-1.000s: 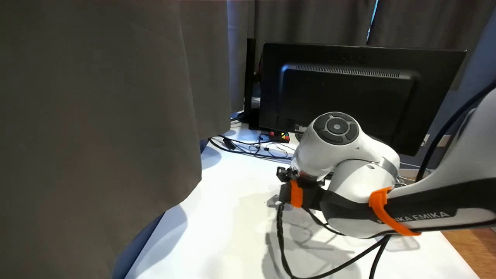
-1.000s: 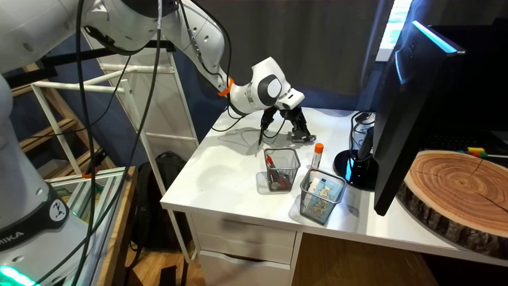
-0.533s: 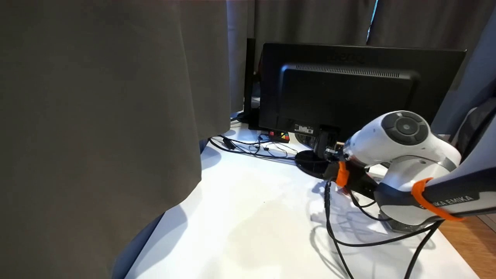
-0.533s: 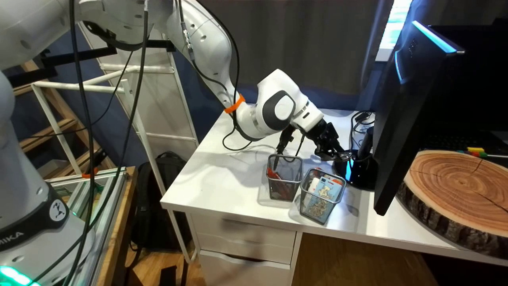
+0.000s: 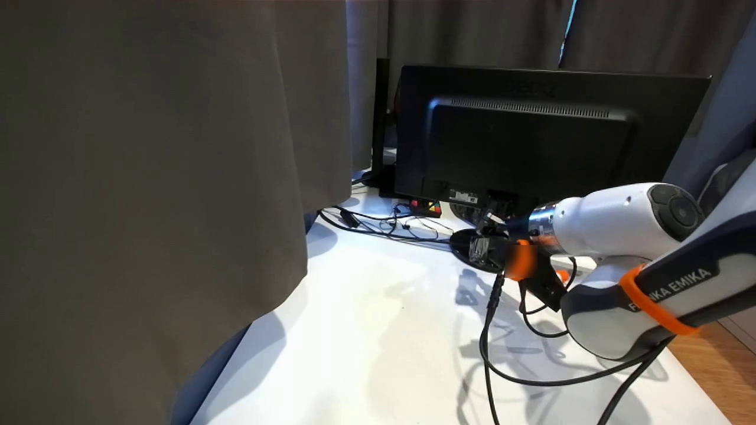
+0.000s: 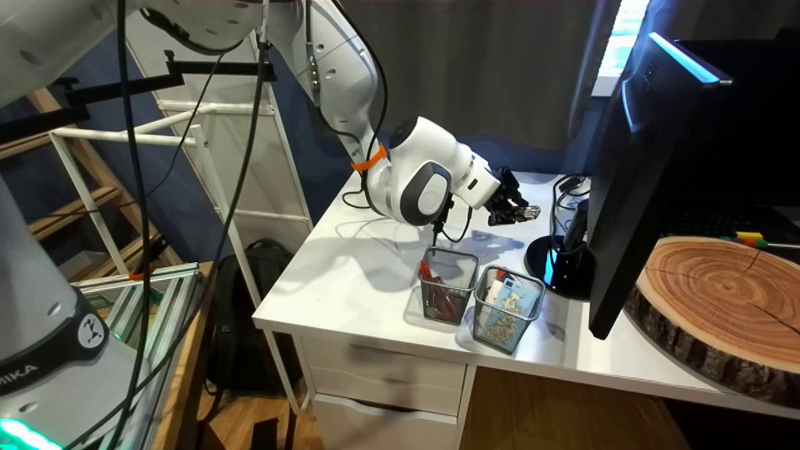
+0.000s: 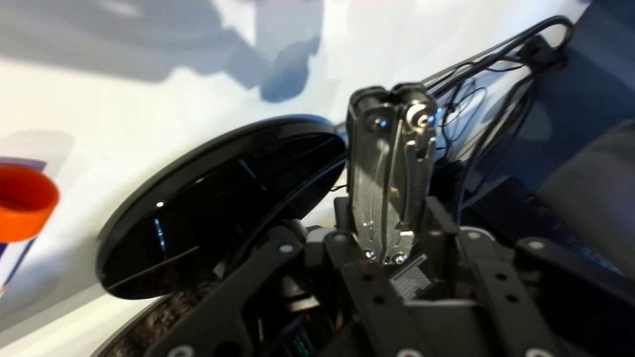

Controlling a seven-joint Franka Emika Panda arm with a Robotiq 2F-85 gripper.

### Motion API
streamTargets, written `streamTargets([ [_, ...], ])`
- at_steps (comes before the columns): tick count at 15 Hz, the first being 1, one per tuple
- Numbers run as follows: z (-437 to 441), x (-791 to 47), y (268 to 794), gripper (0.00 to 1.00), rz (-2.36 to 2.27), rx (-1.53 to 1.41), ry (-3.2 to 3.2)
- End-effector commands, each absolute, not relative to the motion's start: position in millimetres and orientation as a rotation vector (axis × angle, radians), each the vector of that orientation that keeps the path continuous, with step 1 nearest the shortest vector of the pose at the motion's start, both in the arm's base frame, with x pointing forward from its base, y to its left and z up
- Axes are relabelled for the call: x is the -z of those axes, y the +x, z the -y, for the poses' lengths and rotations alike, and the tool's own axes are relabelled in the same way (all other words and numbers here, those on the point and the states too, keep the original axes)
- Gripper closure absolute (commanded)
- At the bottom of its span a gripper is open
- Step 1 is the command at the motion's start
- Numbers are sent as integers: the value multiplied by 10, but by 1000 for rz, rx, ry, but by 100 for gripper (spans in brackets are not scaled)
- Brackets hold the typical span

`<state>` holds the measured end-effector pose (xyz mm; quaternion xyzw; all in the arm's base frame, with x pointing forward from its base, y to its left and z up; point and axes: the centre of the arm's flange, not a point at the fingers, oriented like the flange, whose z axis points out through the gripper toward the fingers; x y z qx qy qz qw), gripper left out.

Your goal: Put the remote into the basket

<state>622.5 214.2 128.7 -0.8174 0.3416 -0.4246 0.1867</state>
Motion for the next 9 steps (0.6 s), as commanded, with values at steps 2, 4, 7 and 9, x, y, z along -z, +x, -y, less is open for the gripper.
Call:
streamTargets([
  [2, -1963, -1912, 6153, 88, -929, 1193, -2304],
  [4, -1788, -2121, 6115, 88, -910, 1216, -2380],
  [7, -1399, -2486, 6060, 88, -886, 1174, -2467],
  [9, -1123, -2775, 6017, 88, -848, 1108, -2496],
])
